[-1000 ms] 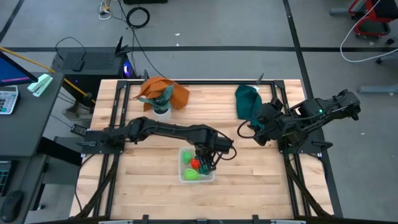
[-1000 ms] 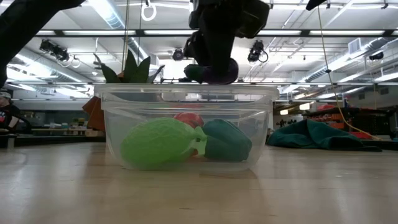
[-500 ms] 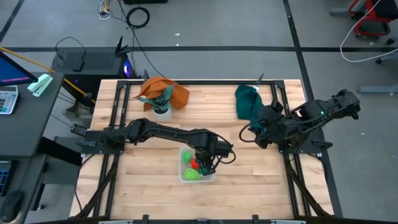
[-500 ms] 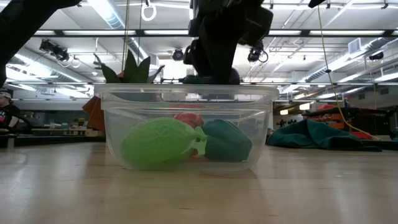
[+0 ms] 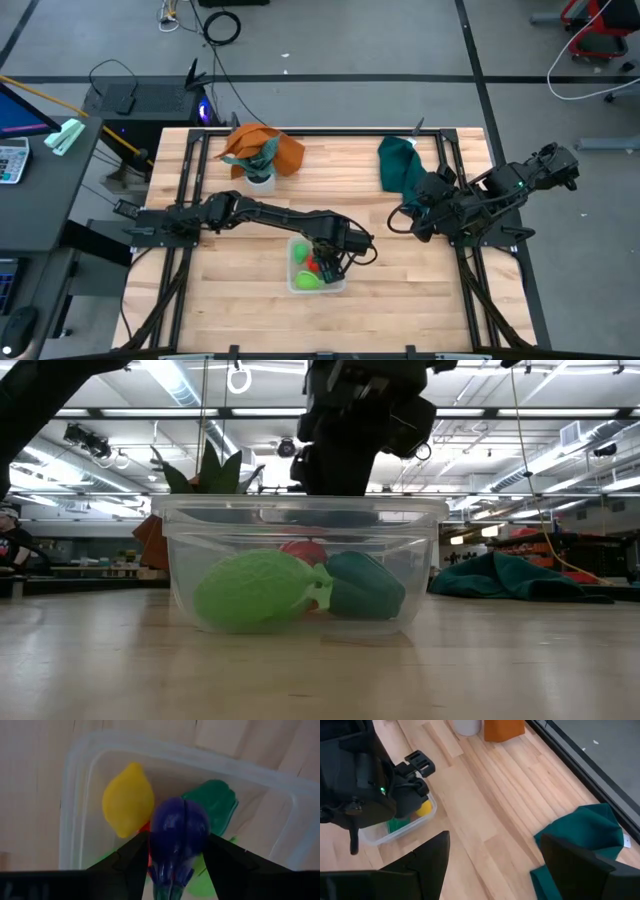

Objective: Pick and placing Produce into tupperware
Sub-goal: Put the eggplant into the transparent bin, then return to Home Position

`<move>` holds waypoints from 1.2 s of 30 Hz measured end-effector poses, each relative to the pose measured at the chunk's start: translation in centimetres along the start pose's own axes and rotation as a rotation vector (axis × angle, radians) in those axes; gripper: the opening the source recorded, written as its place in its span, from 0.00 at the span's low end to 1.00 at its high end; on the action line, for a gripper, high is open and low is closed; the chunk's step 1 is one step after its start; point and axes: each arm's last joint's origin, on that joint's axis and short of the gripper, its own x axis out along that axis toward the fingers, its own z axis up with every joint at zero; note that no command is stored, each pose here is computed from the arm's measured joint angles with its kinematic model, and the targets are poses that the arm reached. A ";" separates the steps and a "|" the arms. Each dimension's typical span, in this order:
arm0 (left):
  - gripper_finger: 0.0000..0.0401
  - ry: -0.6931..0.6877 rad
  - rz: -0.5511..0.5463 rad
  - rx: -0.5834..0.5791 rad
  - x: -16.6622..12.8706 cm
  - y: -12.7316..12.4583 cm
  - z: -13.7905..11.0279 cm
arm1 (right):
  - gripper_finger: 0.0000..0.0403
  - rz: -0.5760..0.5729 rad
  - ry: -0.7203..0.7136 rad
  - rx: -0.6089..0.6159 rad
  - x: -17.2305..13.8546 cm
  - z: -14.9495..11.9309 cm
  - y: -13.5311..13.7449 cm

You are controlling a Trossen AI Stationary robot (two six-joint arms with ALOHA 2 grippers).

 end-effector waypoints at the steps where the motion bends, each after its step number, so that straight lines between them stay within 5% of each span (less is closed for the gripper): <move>1: 0.48 -0.004 -0.002 0.000 0.0 0.0 0.0 | 0.67 -0.001 -0.001 0.003 0.0 0.0 0.0; 16: 0.62 -0.039 0.021 0.036 -1.3 0.2 -0.1 | 0.67 -0.001 -0.001 0.005 0.0 0.0 0.0; 30: 0.50 -0.379 0.098 0.099 -11.2 1.4 -1.8 | 0.67 -0.016 -0.008 0.000 0.0 0.0 -0.1; 36: 0.41 -0.516 0.081 0.142 -12.8 1.0 -1.4 | 0.67 -0.029 0.004 0.010 -0.3 -0.2 -0.6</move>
